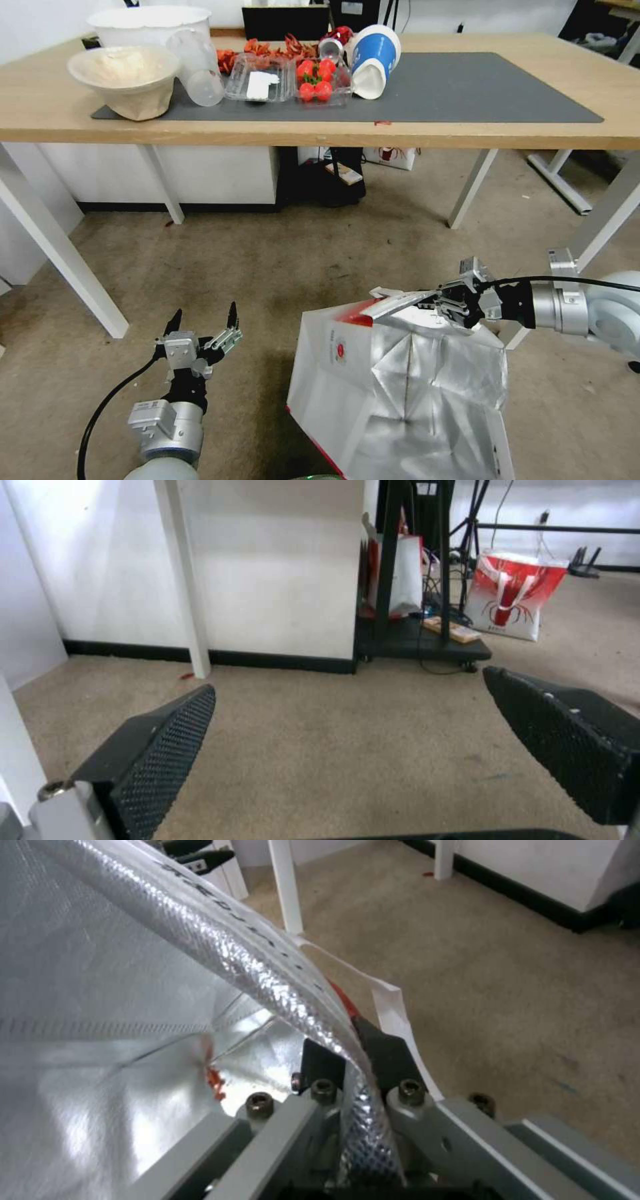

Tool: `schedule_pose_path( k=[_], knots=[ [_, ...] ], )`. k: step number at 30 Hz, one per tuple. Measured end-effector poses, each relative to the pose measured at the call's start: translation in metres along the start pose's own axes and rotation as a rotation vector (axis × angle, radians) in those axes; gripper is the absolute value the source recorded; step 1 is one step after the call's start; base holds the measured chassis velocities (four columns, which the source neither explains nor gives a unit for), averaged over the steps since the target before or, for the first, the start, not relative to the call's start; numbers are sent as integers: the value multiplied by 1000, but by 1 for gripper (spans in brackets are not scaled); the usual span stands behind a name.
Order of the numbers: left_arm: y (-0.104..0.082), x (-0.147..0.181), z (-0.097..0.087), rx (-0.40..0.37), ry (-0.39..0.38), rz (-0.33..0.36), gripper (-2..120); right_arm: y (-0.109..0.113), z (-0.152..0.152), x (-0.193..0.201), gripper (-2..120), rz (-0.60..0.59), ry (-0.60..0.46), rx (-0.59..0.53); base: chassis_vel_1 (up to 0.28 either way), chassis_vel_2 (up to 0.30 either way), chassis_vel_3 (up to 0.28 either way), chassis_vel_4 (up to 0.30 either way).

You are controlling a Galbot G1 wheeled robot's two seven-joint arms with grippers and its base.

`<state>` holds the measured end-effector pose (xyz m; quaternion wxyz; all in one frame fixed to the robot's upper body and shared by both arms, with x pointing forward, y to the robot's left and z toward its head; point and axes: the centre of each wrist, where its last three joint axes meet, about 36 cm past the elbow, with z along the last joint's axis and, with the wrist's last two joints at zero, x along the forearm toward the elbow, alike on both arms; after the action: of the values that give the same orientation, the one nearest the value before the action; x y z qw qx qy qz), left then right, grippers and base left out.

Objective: Pick up the food delivery bag from the floor and place it on the table.

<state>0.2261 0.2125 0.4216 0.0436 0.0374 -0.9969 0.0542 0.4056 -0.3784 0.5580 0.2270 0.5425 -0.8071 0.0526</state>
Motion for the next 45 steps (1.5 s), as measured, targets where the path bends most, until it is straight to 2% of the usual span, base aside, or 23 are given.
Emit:
schedule_pose_path(
  k=[6, 14, 18, 22, 45],
  knots=[
    [-1, 0, 0, 3, -4, 7, 100, 2, 1, -2, 0, -47, -7, -17, 0, 0, 0, 0],
    [-1, 1, 1, 13, -10, 11, 100, 2, 2, -3, 0, -54, -9, -21, 0, 0, 0, 0],
    [-2, 2, 2, 47, -35, 27, 100, 3, 4, -4, 0, -55, -8, -16, 0, 0, 0, 0],
    [-2, 3, 2, 71, -23, 28, 100, 5, 6, -6, 0, -61, -6, -15, 0, 0, 0, 0],
    [-1, 2, 0, 68, -26, 41, 100, 7, 11, -9, 0, -63, -11, -13, 0, 0, 0, 0]
  ],
)
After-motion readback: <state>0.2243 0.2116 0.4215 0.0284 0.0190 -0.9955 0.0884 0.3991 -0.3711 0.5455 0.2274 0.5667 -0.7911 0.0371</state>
